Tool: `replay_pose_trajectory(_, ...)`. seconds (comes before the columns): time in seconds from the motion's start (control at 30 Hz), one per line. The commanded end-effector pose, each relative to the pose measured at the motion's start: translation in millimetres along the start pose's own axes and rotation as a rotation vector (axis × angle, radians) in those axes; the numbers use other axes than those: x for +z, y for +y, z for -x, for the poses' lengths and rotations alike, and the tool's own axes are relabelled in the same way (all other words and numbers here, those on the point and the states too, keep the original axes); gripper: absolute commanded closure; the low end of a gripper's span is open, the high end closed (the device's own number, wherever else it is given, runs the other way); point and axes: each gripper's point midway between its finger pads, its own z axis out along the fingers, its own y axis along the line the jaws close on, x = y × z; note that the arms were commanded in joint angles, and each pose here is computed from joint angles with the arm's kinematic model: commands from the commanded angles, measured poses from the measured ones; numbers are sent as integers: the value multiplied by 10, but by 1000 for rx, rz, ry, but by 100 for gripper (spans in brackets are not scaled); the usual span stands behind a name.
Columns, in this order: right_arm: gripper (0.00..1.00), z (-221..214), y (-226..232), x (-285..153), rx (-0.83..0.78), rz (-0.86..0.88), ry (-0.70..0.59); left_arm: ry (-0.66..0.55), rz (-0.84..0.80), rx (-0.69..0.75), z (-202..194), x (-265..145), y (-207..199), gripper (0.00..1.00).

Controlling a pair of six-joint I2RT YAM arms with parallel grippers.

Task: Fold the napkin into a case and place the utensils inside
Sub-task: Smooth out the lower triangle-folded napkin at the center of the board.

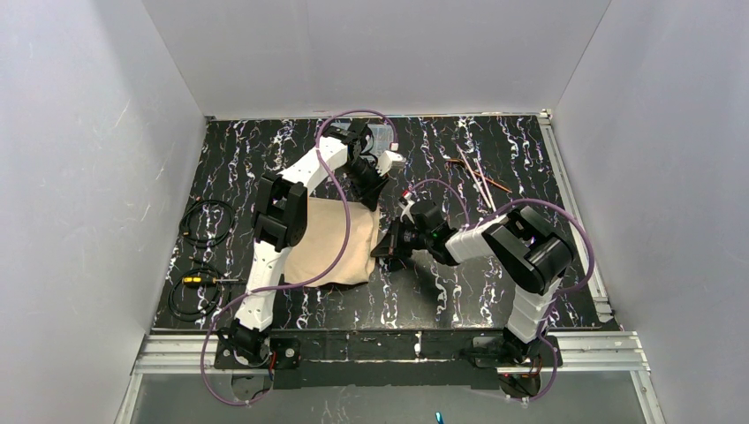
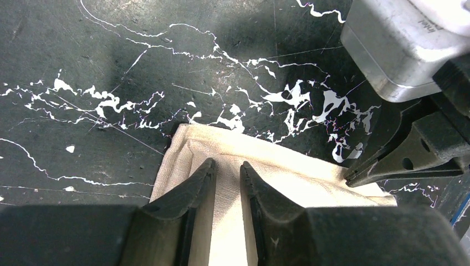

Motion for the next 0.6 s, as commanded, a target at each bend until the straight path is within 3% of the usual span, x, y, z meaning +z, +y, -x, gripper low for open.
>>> replay_pose_trajectory(0.0,99,28,37,-18,-19,16,-22,-7,-33,-10,9,-7,-86,77)
replay_pose_trajectory(0.17,99,2,23,-13,-25,16,-14,3,-39,-20,-29,50,-64,77)
replay_pose_trajectory(0.33,99,-49,-41,13,-22,5,3,5,-48,-33,-38,101,-48,100)
replay_pose_trajectory(0.57,99,-139,-164,47,-55,-59,33,-50,-52,-53,131,-11,-82,100)
